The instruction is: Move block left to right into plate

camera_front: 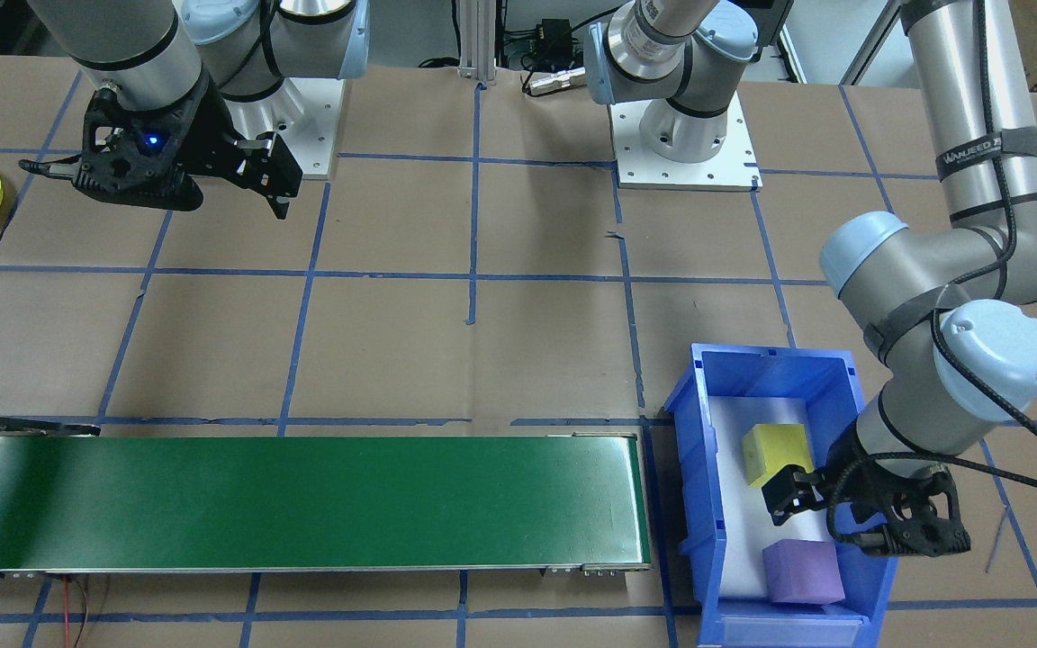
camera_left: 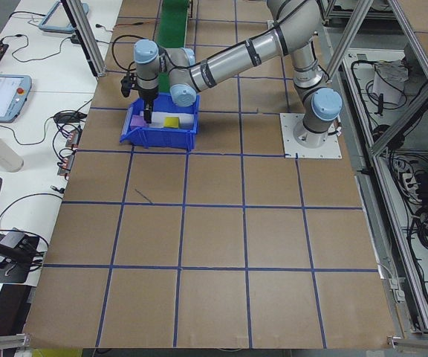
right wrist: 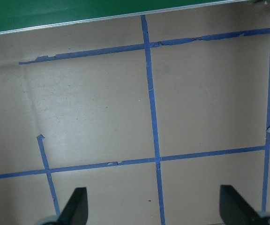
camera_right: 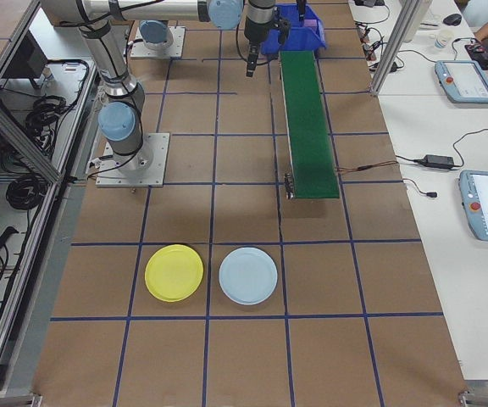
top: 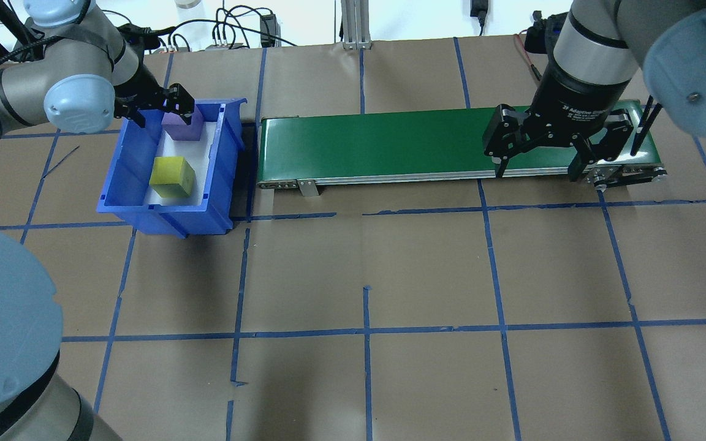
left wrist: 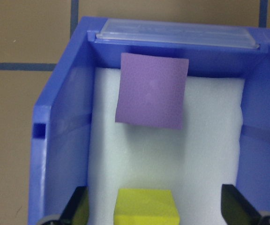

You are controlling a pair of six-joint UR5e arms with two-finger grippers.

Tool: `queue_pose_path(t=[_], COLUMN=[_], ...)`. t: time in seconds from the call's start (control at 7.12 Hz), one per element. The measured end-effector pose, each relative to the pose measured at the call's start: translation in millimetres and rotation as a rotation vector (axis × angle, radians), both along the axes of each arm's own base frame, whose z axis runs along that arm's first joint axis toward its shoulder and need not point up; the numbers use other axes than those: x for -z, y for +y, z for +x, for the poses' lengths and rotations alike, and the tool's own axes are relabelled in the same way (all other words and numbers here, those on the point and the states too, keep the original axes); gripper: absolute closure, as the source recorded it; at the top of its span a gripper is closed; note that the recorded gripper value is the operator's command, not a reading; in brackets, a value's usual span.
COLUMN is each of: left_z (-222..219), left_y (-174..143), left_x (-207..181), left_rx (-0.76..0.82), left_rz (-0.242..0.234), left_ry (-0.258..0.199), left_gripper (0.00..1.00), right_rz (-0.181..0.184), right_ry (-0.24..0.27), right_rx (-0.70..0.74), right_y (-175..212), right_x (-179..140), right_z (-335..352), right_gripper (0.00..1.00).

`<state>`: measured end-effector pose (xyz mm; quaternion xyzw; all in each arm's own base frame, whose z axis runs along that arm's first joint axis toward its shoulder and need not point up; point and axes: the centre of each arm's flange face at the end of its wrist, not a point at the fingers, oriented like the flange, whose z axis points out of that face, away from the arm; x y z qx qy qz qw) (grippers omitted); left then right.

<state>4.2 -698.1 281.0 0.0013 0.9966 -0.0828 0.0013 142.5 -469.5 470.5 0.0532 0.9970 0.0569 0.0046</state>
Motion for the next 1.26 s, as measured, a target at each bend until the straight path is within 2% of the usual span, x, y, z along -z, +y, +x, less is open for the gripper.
queue_pose_path(t=[0.28,0.7,0.98,1.26], left_z=[4.1,6.4,7.0,5.0], left_y=[-28.2,-44.1,-47.6,-47.4], left_x=[19.6,41.1,53.5,58.3], left_rx=[0.048,0.062,0.064,0.068], left_rz=[-0.016,-0.027,-0.021,-0.014], left_ry=[-0.005,-0.009,-0.008,-0.005], left_gripper=[0.0,0.03,0.24,0.26], right_rz=[0.0,0.0,0.0,0.0], right_ry=[0.0,0.0,0.0,0.0], right_rx=[0.001,0.001,0.001,0.001], right_y=[0.0,0.0,0.0,-0.1], right_x=[0.0,0.0,0.0,0.0], right_z=[-0.1,-0.2,-0.1,-0.2], right_gripper=[0.0,0.0,0.0,0.0])
